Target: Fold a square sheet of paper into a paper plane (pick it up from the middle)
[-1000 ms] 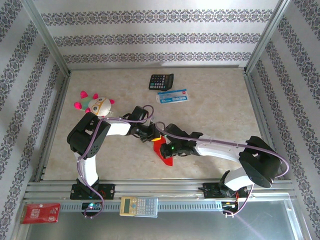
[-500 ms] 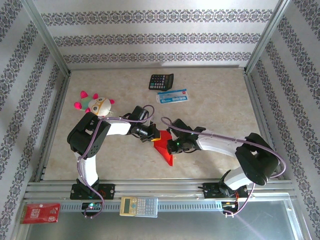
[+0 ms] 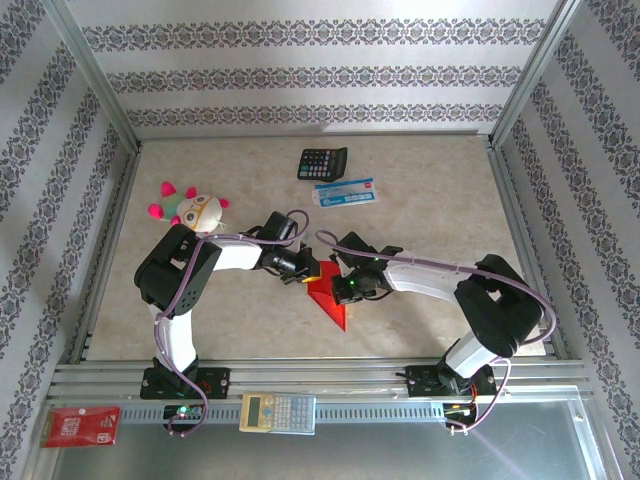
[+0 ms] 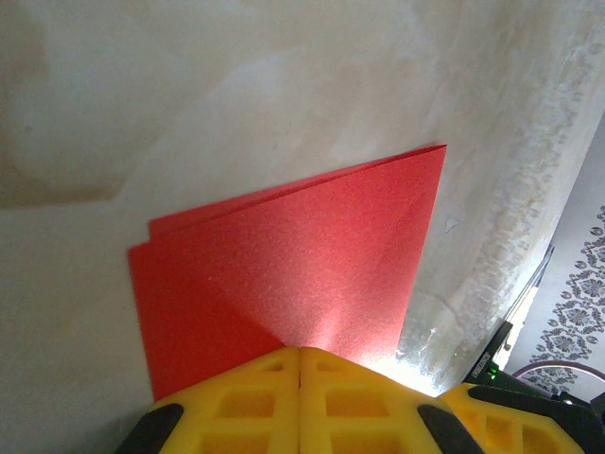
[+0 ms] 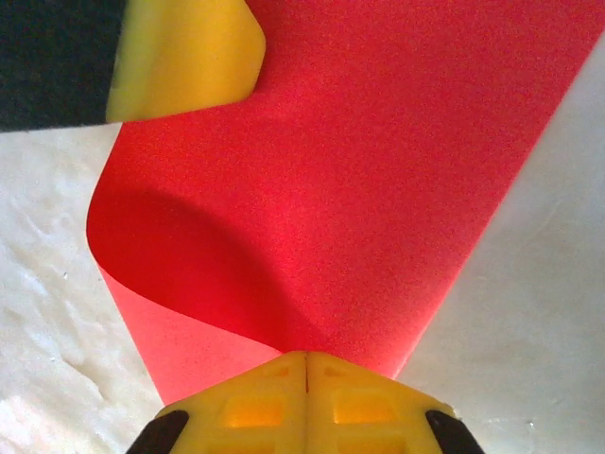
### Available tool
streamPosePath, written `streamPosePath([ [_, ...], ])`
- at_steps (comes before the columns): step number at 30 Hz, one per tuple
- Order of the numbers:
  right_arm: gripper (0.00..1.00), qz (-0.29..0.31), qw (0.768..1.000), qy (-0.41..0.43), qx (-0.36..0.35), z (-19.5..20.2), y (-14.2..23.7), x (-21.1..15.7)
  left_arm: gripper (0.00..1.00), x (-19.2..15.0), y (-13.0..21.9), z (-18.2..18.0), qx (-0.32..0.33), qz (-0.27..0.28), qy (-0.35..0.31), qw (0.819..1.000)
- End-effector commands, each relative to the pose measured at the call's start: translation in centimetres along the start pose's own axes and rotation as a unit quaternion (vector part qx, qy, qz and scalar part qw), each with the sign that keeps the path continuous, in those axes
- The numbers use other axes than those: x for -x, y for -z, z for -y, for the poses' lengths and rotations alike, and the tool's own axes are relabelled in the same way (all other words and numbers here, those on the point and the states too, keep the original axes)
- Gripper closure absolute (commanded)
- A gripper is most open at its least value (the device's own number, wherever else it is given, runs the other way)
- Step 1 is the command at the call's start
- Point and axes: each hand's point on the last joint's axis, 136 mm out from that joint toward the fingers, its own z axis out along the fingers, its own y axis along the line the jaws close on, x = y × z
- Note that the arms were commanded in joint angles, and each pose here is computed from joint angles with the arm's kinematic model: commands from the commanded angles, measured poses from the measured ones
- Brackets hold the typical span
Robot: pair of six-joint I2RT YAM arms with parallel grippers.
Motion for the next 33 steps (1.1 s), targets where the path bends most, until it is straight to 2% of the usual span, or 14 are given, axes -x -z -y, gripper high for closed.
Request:
streamPosePath([
  [1, 1.0, -0.006, 1.0, 0.006, -0.014, 0.6, -0.1, 0.4, 0.92, -1.6, -0.9, -3.3, 0.057, -0.027, 0.032, 0.998],
  [33, 1.0, -0.021, 0.999, -0.002, -0.028, 1.8, -1.0, 0.0, 0.92, -1.8, -1.0, -3.5, 0.058, -0.03, 0.033, 0.997],
])
